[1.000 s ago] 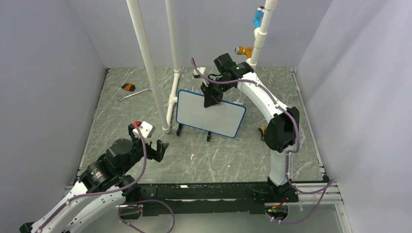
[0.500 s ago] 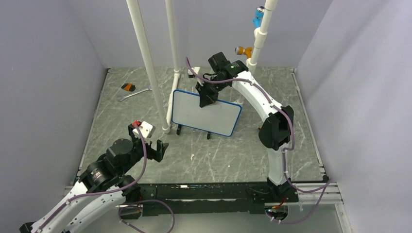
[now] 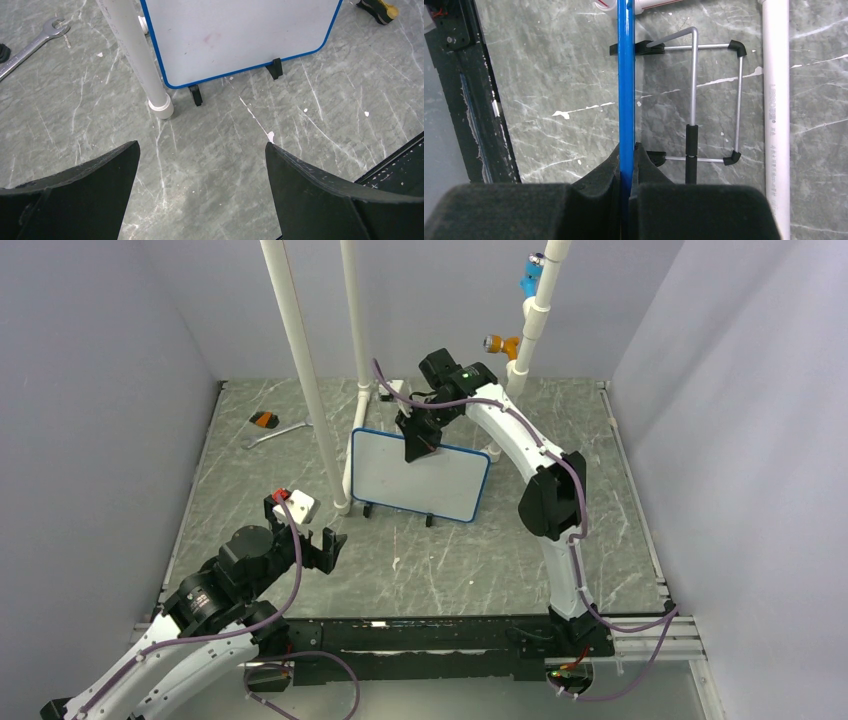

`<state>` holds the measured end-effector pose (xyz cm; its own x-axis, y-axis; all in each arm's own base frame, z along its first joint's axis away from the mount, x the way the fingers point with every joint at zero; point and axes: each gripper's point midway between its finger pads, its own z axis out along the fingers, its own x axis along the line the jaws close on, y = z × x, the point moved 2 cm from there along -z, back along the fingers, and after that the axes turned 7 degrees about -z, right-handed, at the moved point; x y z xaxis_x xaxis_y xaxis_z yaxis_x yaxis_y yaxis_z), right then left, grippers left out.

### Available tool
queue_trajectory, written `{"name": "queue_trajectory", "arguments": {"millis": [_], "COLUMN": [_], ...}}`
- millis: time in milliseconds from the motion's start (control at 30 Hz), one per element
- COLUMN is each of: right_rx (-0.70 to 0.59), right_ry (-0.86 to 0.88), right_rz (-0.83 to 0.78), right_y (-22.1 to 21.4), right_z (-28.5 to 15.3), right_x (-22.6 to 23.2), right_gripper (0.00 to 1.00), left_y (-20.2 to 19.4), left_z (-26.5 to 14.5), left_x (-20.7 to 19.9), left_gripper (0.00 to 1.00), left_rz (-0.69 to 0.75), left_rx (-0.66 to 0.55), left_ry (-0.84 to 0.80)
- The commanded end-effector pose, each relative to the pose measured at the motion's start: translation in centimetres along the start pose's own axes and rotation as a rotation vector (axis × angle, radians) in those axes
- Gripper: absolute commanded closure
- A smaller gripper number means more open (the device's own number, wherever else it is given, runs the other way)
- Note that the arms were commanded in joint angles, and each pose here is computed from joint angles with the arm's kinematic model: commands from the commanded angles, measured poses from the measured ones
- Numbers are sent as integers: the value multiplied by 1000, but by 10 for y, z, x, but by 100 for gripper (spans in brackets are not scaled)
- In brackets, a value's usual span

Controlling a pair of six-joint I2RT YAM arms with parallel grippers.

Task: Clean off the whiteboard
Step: Place the whiteboard at the center of the board.

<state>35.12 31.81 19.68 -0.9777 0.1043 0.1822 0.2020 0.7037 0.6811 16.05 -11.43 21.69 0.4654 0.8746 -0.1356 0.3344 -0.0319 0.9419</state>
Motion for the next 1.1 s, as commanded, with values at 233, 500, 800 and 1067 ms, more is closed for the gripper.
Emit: {"name": "queue_trajectory", "arguments": {"millis": [233,500,800,1067], "right_rx": [-26,8,24,15], "right_ry": [-53,-159,-259,-320], "right_rz": [-32,-33,-5,-23], "right_y": [16,14,8,13], "right_z": [-10,-15,-24,-40], "right_x": [-6,-24,-52,-57], "right_gripper": [61,40,23,19], "left_y": [13,14,16,16], "left_z": [-2,-2,-2,-1], "left_x": [-2,-2,-2,-3], "left_gripper": [1,1,1,1], "left_rz": [-13,-17,-20,-22], "left_rx": [-40,-45,-50,-49], "left_ry": [-11,-16,-20,-29]}}
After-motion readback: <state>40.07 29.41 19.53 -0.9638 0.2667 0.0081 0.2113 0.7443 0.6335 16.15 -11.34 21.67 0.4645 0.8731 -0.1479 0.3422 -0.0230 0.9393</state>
